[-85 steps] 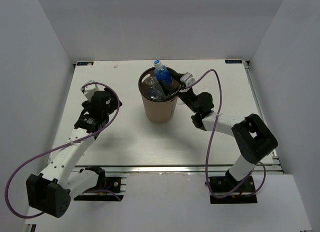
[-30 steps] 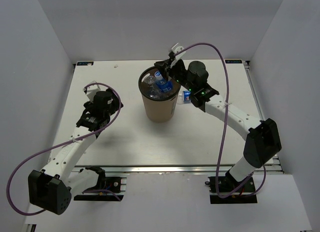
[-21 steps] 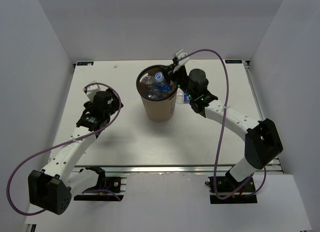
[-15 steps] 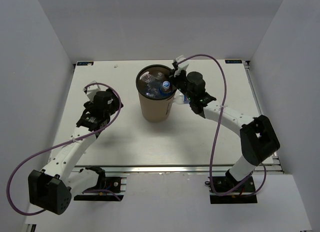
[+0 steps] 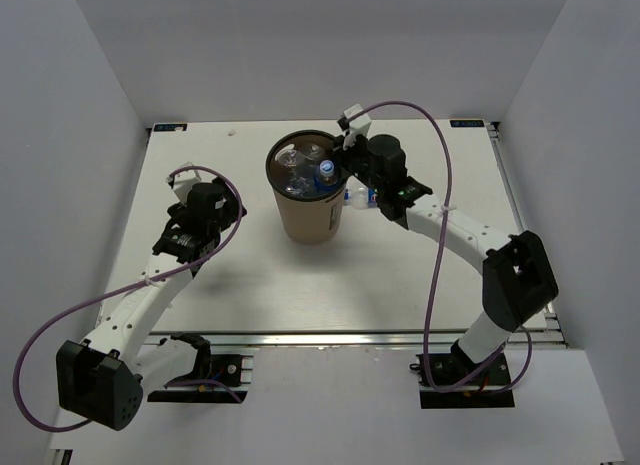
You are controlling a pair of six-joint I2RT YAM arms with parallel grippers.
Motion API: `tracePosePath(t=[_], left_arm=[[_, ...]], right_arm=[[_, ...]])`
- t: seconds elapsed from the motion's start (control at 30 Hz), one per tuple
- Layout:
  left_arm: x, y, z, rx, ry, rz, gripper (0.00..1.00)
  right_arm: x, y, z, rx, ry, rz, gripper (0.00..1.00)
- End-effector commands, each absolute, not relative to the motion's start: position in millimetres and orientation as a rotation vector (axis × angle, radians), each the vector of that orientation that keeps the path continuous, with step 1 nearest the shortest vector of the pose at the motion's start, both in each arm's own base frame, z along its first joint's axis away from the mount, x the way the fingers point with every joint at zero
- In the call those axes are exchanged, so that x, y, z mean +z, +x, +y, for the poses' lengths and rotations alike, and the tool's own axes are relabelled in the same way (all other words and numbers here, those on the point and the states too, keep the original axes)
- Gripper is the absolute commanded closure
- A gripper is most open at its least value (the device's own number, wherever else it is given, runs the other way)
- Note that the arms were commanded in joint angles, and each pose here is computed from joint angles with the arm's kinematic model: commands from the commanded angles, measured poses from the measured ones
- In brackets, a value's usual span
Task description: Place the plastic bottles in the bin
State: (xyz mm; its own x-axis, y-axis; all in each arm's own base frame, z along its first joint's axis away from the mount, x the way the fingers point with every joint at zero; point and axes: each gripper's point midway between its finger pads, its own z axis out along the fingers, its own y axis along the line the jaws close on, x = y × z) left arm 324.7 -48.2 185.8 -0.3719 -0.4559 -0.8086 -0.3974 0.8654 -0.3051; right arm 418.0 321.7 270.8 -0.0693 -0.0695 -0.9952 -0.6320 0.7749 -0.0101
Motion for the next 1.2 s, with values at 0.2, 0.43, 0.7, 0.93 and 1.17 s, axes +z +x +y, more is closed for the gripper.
tracePosePath(t=[0.2, 0.43, 0.7, 0.93, 1.17], left_arm=[[198.2, 331.4, -51.0, -0.101, -0.622, 1.979, 0.02], [193.4, 335.8, -50.8, -0.081, -0.625, 1.992, 0.02], [183.1, 337.3, -45.7, -0.026, -0.63, 2.014, 0.02], [184.2, 337.1, -42.1, -0.017, -0.638, 1.99, 0.02], [185.6, 334.0, -39.3, -0.003, -0.637, 1.987, 0.02]], right_arm=[[402.7, 393.6, 357.6, 0.671, -0.821, 1.382, 0.77], [404.7, 397.7, 313.9, 0.714, -0.631, 1.462, 0.44], [361.8, 432.6, 165.9, 0.608, 0.03, 1.658, 0.11], [263.7, 424.1, 106.3, 0.425, 0.319, 1.982, 0.11], [194.7, 410.1, 112.8, 0.535, 0.622, 2.075, 0.11]])
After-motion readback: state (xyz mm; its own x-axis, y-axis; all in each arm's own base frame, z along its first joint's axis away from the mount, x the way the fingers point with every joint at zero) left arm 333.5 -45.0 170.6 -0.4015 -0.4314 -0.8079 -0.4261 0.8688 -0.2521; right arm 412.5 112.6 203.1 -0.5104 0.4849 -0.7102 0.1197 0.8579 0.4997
